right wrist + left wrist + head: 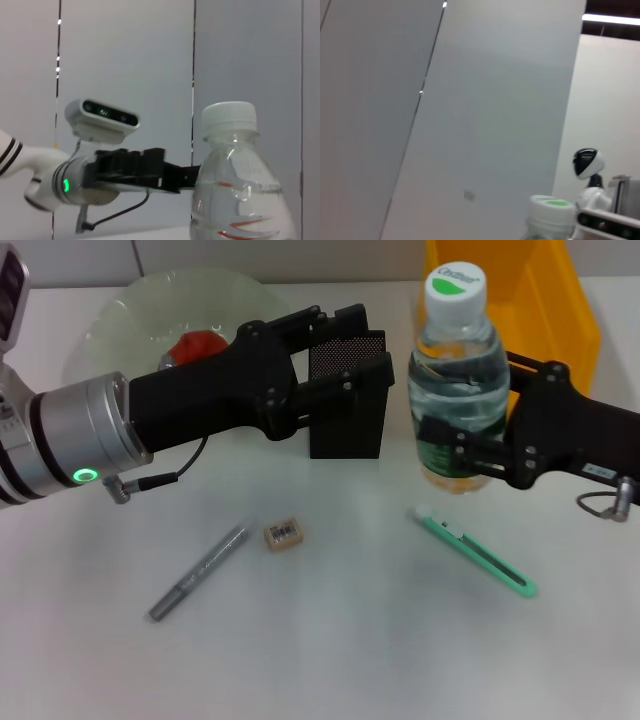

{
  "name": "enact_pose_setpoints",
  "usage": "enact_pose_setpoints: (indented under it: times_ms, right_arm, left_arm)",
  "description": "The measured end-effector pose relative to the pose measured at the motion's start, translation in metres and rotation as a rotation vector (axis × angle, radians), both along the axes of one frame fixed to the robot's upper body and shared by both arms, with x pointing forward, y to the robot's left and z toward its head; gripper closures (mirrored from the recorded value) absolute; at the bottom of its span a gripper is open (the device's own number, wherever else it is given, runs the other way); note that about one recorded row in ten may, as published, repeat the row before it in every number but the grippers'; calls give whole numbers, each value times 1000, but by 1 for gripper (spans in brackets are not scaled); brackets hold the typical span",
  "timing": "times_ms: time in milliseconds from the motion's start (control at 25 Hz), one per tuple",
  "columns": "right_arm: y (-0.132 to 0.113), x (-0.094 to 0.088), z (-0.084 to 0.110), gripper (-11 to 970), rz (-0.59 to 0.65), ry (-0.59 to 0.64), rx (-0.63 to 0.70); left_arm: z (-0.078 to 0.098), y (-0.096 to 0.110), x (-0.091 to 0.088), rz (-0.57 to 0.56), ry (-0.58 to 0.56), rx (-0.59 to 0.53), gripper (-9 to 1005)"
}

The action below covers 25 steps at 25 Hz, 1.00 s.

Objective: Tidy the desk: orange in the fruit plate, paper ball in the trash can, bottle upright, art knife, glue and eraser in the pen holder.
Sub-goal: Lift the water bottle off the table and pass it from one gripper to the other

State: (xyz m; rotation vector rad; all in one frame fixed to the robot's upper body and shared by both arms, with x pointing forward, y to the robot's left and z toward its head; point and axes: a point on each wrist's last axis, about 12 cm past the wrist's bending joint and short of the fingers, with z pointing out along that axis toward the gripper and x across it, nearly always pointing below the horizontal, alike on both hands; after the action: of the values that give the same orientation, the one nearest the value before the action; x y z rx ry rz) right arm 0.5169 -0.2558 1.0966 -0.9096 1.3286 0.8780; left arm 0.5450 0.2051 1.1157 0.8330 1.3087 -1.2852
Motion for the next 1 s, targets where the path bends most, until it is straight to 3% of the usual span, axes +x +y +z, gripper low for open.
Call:
enact_pose_setpoints:
  times_ms: [320, 1000]
  right_arm:
    - [18, 9, -5, 280, 42, 18, 28]
    - [35, 9, -8, 281, 133, 33, -17]
  left_arm:
    - [-1, 0, -3, -10, 15, -27, 432]
    - [-2, 0, -3, -7, 31, -21, 436]
